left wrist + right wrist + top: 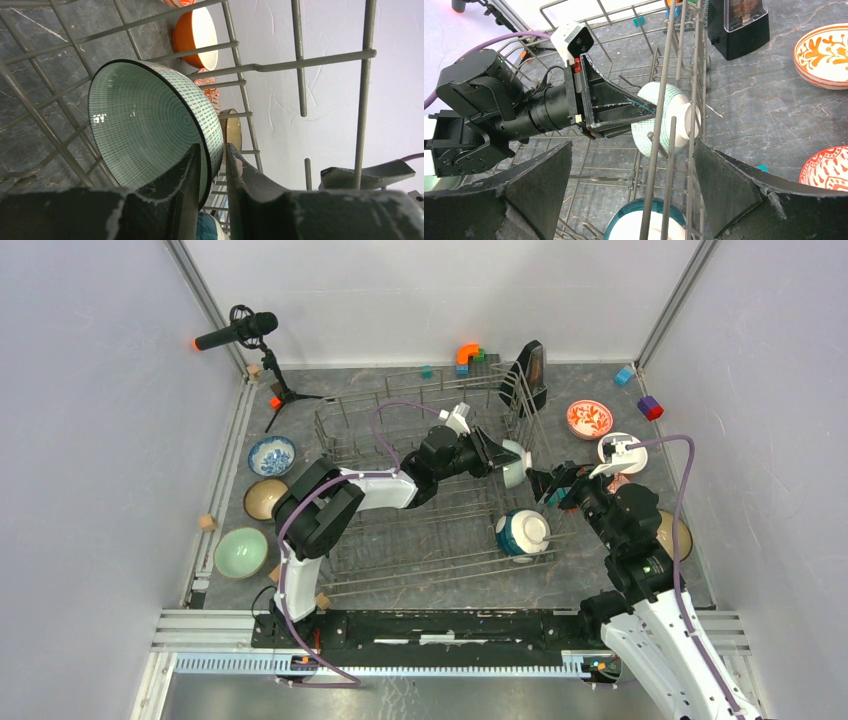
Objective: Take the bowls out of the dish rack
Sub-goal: Pick up the bowl from the dish rack.
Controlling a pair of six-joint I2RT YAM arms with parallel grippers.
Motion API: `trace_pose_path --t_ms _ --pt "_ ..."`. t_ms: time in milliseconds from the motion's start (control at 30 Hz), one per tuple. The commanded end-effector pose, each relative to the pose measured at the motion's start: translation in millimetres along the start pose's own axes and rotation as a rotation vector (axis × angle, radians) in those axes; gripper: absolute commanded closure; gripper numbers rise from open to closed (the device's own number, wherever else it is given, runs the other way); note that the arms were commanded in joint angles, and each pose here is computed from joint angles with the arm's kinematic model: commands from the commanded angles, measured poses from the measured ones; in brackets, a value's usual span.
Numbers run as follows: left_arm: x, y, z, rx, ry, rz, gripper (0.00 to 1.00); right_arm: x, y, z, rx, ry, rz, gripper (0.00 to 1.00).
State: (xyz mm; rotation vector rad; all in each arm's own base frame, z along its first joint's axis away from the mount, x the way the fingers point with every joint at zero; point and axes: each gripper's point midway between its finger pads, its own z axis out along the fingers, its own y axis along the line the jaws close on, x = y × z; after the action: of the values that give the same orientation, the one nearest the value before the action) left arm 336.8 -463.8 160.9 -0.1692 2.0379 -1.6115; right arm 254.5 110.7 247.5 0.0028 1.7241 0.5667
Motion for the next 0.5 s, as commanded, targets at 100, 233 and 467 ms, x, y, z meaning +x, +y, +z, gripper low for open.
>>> trace_pose_path --t_ms 100,233,467 --pt "0 -38 1 0.122 0.026 0.017 0.82 49 -12 -3 0.027 0.178 -0.001 0.04" --pt "-3 -51 -3 0.152 0.024 0.035 0.93 44 -12 -5 0.034 0.169 -0.01 0.04" --pt "-14 -83 -16 0.228 0.001 0.062 0.98 32 -11 -9 0.048 0.148 -0.027 0.04"
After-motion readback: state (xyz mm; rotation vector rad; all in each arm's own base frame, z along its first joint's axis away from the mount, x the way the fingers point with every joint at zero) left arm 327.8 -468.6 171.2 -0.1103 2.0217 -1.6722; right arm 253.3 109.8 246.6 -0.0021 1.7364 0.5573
